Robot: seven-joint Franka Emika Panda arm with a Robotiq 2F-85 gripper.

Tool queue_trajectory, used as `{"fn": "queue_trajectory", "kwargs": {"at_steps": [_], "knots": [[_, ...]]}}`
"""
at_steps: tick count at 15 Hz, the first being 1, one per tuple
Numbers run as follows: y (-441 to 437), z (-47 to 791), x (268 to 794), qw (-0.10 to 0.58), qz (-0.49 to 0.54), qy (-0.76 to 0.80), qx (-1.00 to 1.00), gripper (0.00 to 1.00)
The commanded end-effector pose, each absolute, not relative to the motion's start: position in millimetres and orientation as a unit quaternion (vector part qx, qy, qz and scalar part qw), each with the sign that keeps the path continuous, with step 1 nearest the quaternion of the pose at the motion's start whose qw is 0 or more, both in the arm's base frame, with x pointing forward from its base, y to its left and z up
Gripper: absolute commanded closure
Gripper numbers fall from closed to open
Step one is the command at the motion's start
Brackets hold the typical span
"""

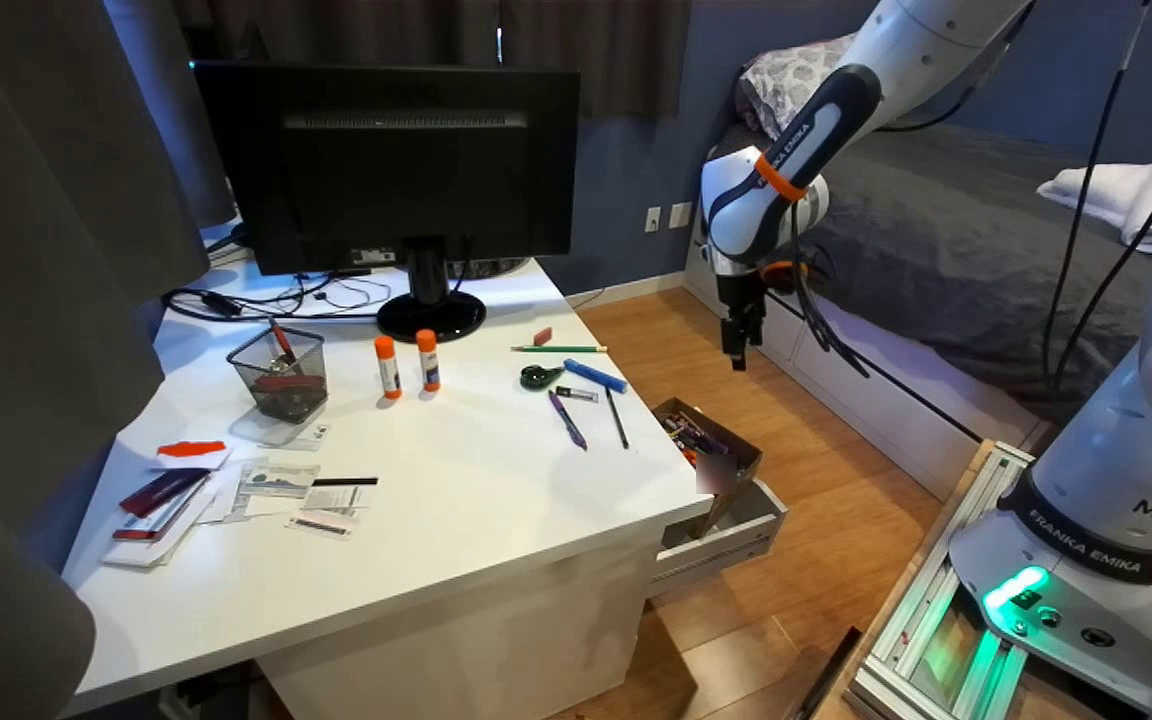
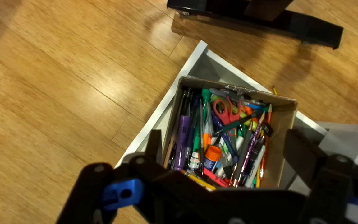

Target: Pick up the pencil in the box and put it on the table

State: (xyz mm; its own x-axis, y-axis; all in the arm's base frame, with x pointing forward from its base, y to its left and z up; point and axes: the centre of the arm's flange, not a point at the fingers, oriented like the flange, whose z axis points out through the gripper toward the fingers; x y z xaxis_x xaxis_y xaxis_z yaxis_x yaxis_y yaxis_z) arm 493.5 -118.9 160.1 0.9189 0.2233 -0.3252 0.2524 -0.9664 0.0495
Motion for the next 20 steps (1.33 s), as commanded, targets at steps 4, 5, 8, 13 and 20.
{"fn": "queue_trajectory", "kwargs": {"at_steps": [4,5,8,13,20], "knots": [[-86,90,499,0.109,-0.142,0.292,0.939,0.00],[-83,82,501,0.115,-0.132,0.315,0.933,0.00],[-78,57,505,0.107,-0.109,0.379,0.912,0.00],[-75,47,499,0.095,-0.101,0.391,0.910,0.00],[-74,48,500,0.096,-0.100,0.390,0.910,0.00]]}}
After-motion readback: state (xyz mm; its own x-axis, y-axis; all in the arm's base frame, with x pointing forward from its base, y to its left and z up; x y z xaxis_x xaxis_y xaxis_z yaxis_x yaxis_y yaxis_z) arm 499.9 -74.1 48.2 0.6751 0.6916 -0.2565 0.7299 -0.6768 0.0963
